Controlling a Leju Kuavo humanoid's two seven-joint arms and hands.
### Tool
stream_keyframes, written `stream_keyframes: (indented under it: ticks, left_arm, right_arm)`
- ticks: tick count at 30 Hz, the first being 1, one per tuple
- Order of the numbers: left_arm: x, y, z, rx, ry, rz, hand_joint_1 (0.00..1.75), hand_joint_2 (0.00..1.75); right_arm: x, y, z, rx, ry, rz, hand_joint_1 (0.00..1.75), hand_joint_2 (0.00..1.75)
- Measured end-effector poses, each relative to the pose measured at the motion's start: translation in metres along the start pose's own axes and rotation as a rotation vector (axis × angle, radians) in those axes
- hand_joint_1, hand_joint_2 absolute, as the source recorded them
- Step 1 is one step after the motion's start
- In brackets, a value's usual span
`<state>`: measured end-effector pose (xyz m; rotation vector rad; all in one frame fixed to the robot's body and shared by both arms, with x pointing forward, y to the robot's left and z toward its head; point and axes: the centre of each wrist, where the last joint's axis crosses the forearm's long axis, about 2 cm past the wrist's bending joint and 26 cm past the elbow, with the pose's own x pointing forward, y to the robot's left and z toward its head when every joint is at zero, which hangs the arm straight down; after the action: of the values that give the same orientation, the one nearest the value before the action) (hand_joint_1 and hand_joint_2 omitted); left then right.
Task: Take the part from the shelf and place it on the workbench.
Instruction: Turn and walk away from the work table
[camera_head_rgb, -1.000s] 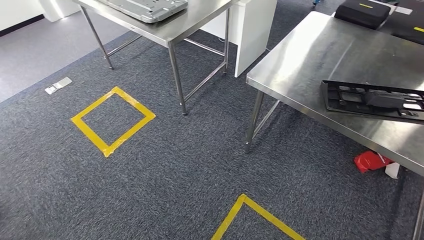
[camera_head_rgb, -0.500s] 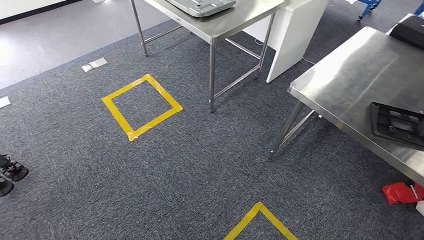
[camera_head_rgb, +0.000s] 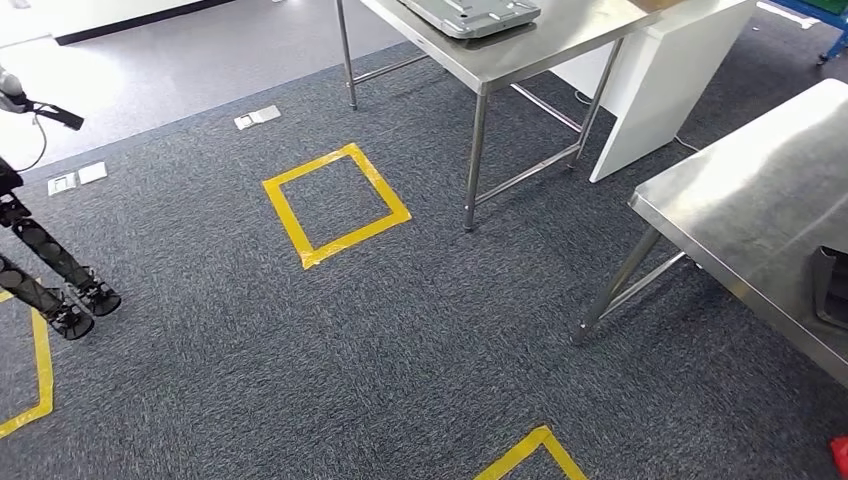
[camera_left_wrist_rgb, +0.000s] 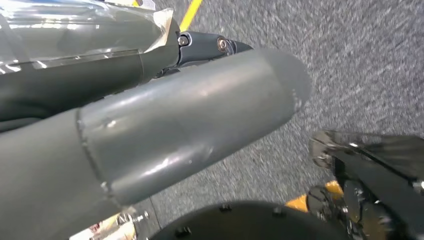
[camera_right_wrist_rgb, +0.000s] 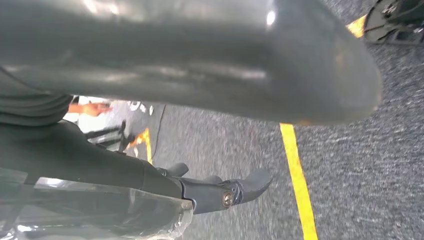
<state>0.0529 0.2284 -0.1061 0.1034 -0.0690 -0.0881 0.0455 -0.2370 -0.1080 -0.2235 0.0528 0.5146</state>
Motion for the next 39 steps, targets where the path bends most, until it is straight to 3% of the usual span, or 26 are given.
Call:
stream_keyframes:
  ticks: [39]
  left_arm:
    - [-0.0008, -0.0005, 0.0000, -0.023, 0.002, -0.009, 0.00, 0.00]
  right_arm:
    - [-0.0024, -0.0037, -0.0017, 0.015, 0.011, 0.036, 0.00, 0.00]
